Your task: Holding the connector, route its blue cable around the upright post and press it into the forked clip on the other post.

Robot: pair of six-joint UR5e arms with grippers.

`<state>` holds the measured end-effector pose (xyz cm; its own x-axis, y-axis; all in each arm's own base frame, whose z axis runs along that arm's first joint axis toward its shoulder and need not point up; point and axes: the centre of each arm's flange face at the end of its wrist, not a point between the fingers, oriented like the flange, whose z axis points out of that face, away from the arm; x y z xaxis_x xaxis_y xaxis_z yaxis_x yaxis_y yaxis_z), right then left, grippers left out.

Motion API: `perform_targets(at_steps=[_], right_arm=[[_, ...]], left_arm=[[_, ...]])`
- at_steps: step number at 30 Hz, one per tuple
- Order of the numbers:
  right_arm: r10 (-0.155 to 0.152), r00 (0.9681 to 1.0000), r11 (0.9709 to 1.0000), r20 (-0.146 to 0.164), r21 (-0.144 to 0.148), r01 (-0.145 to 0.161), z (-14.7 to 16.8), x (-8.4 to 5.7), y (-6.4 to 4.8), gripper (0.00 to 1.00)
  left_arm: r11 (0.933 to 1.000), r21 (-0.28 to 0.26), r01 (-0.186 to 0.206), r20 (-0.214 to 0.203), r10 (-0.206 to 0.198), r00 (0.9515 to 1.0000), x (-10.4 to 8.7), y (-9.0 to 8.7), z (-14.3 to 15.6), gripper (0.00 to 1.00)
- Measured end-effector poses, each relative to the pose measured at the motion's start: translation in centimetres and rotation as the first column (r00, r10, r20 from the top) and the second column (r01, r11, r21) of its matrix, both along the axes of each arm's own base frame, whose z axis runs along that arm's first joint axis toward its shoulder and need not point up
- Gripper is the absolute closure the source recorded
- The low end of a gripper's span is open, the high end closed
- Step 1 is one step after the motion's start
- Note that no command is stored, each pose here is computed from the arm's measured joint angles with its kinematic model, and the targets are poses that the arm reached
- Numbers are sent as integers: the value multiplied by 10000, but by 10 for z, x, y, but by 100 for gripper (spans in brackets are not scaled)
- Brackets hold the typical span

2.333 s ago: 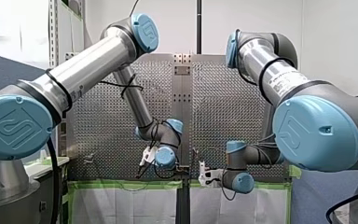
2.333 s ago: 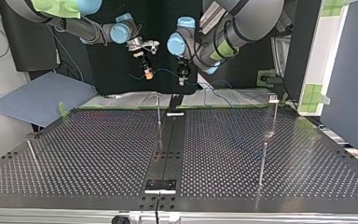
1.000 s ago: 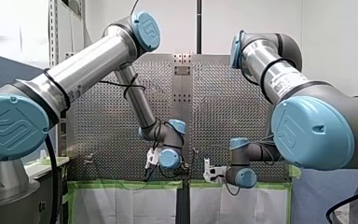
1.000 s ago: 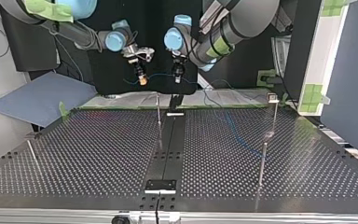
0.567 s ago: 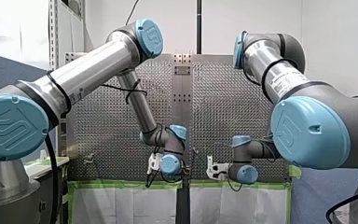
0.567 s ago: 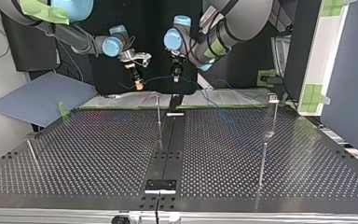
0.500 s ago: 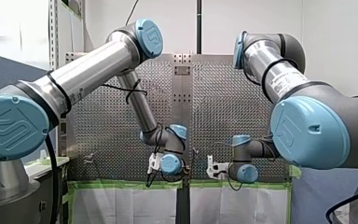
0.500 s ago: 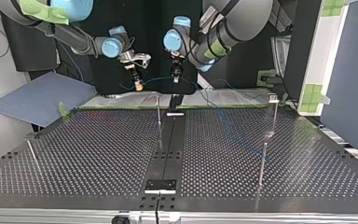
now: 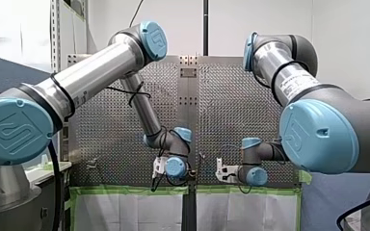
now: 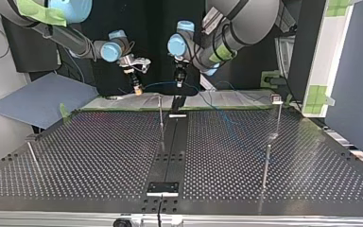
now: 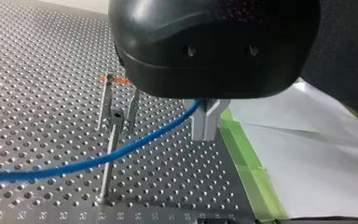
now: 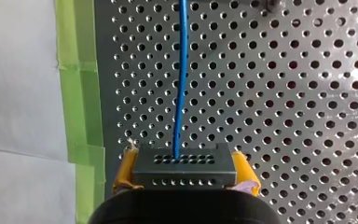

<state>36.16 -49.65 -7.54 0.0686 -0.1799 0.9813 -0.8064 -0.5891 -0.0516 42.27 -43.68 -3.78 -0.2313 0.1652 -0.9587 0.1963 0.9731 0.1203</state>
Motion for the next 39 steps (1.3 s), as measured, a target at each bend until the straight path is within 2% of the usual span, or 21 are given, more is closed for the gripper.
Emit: perform_targets(at_steps=[5, 10, 26, 39], right_arm=[[-31, 10000, 10000, 5, -12, 31, 2, 0, -5, 100], [-69, 10000, 10000, 10, -20, 69, 2, -2, -7, 100], [-318, 9995, 9994, 22, -160, 318, 10, -11, -31, 100], [-355, 9994, 9992, -56, -177, 354, 12, -15, -38, 100]], left_arm=[[10000, 17, 7, -163, -7, 9999, 3, 1, -8, 98], [9998, -164, 88, -130, -90, 9999, 8, -2, -7, 98], [9995, -302, 63, -78, -65, 9999, 17, -4, -3, 98], [9990, -370, 244, -90, -247, 9997, 20, -7, -1, 98]])
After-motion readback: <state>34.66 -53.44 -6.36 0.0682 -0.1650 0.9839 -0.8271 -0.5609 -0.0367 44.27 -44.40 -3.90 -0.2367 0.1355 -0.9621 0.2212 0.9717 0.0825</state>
